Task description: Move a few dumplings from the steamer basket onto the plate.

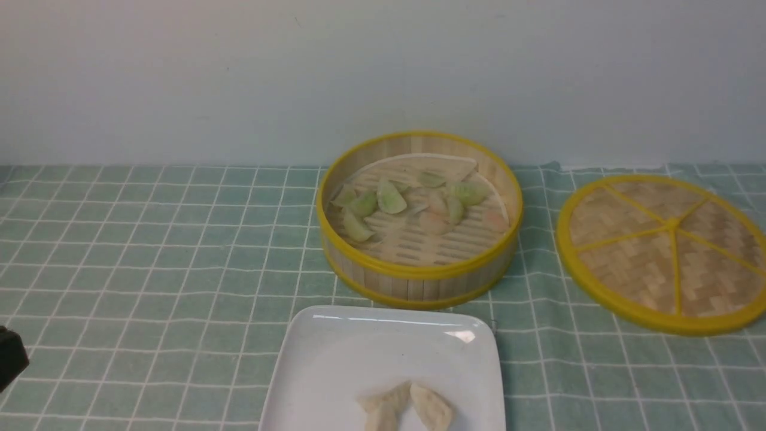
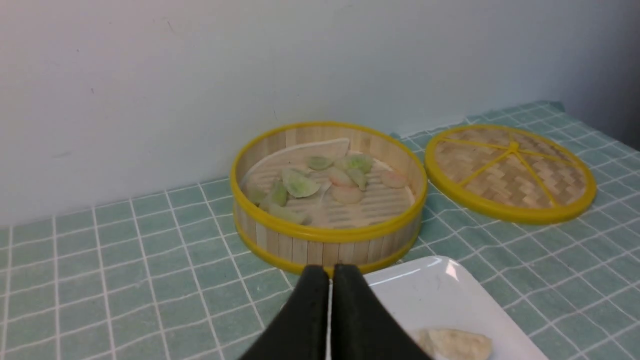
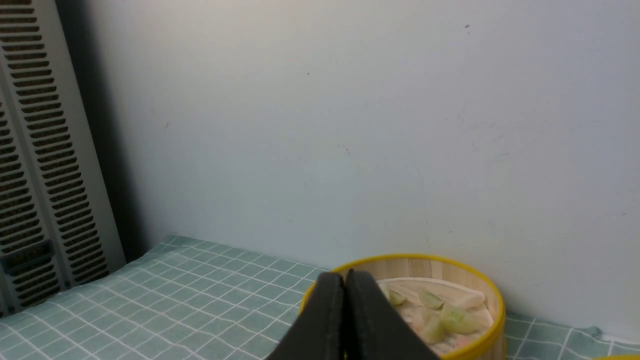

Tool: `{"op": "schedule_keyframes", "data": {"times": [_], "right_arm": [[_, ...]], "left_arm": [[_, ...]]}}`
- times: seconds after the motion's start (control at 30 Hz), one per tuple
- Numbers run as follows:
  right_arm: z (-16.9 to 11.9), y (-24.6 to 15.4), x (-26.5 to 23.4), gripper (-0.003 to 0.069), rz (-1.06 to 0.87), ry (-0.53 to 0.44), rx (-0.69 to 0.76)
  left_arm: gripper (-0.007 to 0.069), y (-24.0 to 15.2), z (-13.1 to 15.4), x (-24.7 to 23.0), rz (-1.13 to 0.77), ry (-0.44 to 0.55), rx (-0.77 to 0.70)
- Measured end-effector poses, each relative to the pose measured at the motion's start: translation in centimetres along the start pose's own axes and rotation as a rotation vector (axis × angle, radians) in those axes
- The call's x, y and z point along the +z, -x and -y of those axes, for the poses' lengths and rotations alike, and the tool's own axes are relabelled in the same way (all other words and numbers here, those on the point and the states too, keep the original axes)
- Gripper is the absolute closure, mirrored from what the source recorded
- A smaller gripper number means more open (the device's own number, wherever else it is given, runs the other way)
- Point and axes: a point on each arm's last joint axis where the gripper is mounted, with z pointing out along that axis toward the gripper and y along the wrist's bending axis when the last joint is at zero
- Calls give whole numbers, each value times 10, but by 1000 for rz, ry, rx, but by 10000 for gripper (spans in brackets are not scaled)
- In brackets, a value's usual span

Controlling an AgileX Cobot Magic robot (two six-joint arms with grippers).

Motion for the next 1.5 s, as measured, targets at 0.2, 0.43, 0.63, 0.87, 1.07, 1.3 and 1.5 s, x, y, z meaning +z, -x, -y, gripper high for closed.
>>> {"op": "schedule_keyframes", "data": {"times": [0.2,0.43,0.63,0.87,1.07,1.3,1.5], "right_arm": [[0,0,0,672,1,1,0],[0,0,0,672,1,1,0],[0,0,0,672,-4,-2,-2],[1,-1,0,672,-15,-8,-3],[1,-2,0,672,-18,-9,-3],[1,-2,0,672,-19,-10,-3],[1,-2,0,672,-19,-10,-3]], "left_arm": [[631,-11,-1,0,-10,1,0],[631,-14,-2,3,-18,8,10],[631,-41,-7,7,22,105,22],[631,-104,-24,24,-5,359,56],[631,-147,-33,35,-136,416,31],[631,-149,-34,37,-116,417,35],[631,-149,-34,37,-113,417,34]]}}
